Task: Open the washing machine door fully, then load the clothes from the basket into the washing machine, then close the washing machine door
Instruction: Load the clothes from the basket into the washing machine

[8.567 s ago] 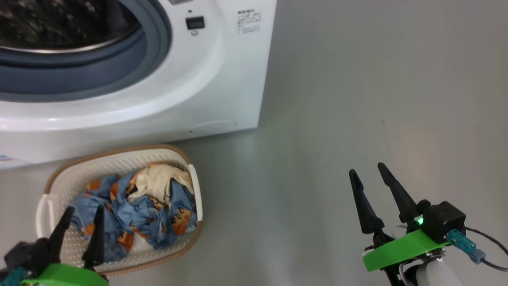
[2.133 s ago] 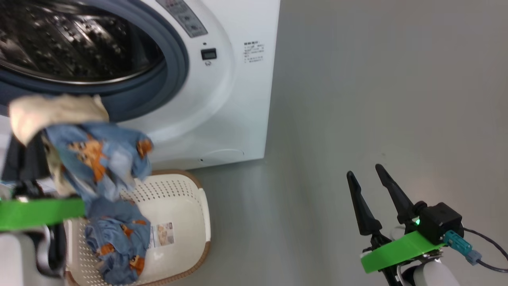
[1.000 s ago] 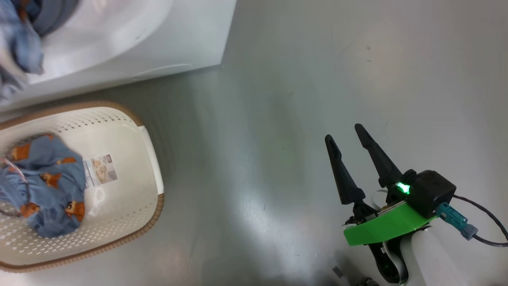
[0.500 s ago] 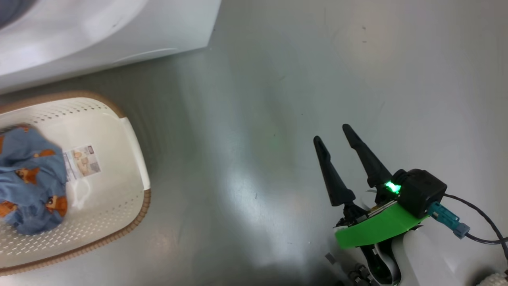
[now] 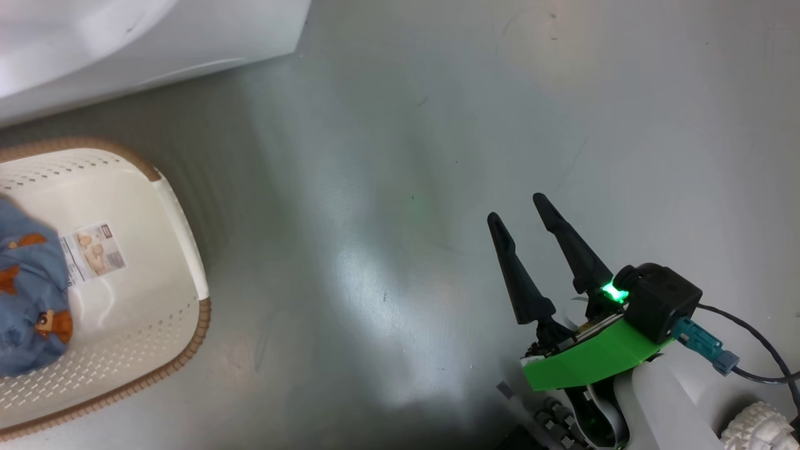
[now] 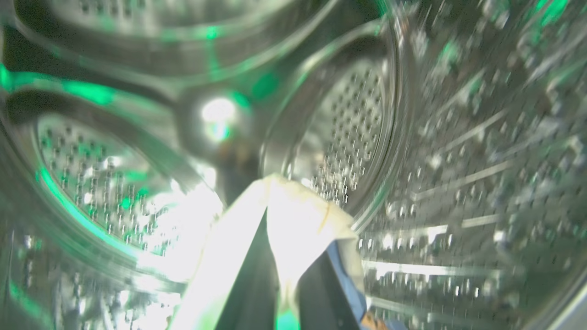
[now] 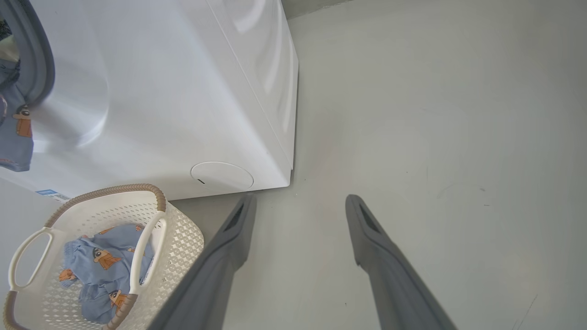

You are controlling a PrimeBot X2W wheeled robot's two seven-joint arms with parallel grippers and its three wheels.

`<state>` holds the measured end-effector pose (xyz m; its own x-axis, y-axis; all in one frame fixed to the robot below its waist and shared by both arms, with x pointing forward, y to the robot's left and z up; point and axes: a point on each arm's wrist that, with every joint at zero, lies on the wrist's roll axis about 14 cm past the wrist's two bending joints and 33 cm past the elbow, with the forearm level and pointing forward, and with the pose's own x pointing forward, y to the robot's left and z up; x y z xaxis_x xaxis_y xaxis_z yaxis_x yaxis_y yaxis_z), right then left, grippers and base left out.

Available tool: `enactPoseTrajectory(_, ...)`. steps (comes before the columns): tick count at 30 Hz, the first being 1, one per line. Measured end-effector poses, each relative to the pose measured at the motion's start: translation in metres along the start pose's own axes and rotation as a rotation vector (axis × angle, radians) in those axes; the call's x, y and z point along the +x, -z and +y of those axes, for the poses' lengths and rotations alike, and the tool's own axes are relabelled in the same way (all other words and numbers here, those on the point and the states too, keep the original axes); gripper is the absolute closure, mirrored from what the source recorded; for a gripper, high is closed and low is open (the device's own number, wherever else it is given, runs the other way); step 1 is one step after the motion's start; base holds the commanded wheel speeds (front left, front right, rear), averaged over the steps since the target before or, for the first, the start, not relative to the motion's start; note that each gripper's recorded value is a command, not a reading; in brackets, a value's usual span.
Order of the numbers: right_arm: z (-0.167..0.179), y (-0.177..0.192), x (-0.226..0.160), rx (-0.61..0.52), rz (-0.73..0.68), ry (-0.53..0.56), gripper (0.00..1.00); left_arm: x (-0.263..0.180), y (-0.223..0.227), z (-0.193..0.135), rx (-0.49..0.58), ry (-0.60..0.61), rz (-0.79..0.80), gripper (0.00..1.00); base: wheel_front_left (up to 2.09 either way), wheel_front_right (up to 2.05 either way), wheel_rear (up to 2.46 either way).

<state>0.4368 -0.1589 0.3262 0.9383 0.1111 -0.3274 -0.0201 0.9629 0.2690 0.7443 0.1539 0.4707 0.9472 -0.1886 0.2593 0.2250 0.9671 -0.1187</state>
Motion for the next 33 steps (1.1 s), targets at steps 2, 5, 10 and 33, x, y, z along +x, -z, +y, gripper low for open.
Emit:
enactPoseTrajectory(2,0.001,-0.002,0.001,0.0,-0.005,-0.003,0.0,-0.007,0.014,0.003,-0.003,-0.013,0.045,0.0,0.0,0.0,0.0)
enactPoseTrajectory(5,0.002,-0.002,0.003,0.001,-0.007,-0.007,0.0,-0.008,0.011,0.006,0.006,-0.015,0.045,0.0,0.0,0.0,0.0)
enactPoseTrajectory(10,0.004,-0.006,0.008,0.002,-0.022,-0.018,0.0,-0.013,0.01,0.006,0.007,-0.015,0.064,0.0,0.0,0.0,0.0)
enactPoseTrajectory(33,0.025,-0.036,0.014,0.013,-0.099,-0.071,0.0,-0.067,-0.024,-0.004,-0.03,-0.016,0.098,0.0,0.0,0.0,0.0)
